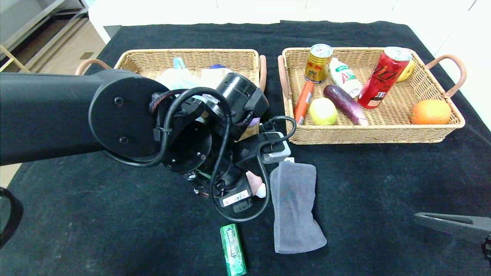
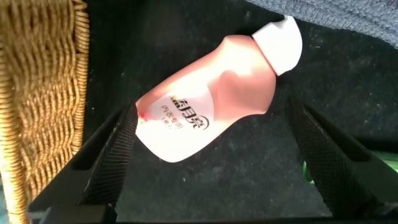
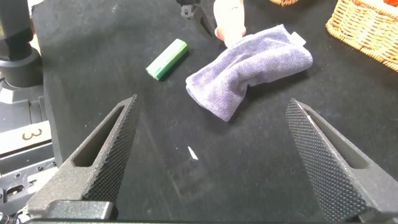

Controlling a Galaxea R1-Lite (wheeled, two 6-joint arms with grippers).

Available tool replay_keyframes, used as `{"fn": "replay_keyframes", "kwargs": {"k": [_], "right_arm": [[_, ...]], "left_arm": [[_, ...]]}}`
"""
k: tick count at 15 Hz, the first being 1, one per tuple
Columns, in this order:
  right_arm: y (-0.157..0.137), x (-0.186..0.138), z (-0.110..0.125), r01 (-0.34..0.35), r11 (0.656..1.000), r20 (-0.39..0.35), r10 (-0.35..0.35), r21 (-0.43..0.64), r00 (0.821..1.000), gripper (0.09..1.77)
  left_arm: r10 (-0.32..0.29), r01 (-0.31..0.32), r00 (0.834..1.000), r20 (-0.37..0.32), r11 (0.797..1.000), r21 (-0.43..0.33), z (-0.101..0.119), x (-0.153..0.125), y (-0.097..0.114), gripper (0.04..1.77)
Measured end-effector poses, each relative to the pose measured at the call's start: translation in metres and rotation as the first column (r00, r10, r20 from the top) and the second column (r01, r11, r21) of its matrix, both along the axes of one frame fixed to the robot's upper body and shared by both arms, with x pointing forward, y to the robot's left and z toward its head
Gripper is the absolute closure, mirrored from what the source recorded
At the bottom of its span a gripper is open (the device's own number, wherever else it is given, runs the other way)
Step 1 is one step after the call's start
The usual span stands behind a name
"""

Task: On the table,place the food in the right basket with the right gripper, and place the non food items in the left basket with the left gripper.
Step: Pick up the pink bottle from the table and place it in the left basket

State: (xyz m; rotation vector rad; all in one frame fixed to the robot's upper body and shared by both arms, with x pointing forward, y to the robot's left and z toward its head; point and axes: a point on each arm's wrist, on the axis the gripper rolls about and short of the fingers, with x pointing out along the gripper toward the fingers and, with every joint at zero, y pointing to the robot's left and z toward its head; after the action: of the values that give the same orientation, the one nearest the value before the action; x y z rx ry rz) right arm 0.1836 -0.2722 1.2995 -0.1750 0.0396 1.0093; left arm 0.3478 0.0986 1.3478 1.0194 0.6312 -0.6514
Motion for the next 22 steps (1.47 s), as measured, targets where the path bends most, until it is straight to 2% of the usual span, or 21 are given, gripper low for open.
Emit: {"fn": "replay_keyframes", "kwargs": {"k": [15,16,19,21,22], "right_arm": [[0.0000,0.0000,-0.0010,0.000,1.000,-0.006,0.000,-0.003,1.000,0.15],[0.0001,0.0001,-0.0011,0.000,1.000,-0.006,0.000,-0.004,1.000,0.15],[0.0001,0.0002,-0.0011,0.000,1.000,-0.006,0.000,-0.004,1.000,0.15],[0.0003,0.0004,-0.0013,0.000,1.000,-0.008,0.000,-0.005,1.000,0.15],[0.0003,0.0005,-0.0013,0.000,1.000,-0.008,0.000,-0.005,1.000,0.15]], "left_arm": [[0.008,-0.007,1.000,-0.016,1.000,0.013,-0.0085,0.0050,-0.0029,0.09],[0.007,-0.007,1.000,-0.017,1.000,0.014,-0.0089,0.0051,-0.0031,0.17],[0.008,-0.008,1.000,-0.018,1.000,0.016,-0.0094,0.0052,-0.0032,0.65],[0.007,-0.007,1.000,-0.017,1.000,0.015,-0.0092,0.0050,-0.0035,0.87],[0.007,-0.007,1.000,-0.017,1.000,0.015,-0.0092,0.0050,-0.0036,0.92]]}}
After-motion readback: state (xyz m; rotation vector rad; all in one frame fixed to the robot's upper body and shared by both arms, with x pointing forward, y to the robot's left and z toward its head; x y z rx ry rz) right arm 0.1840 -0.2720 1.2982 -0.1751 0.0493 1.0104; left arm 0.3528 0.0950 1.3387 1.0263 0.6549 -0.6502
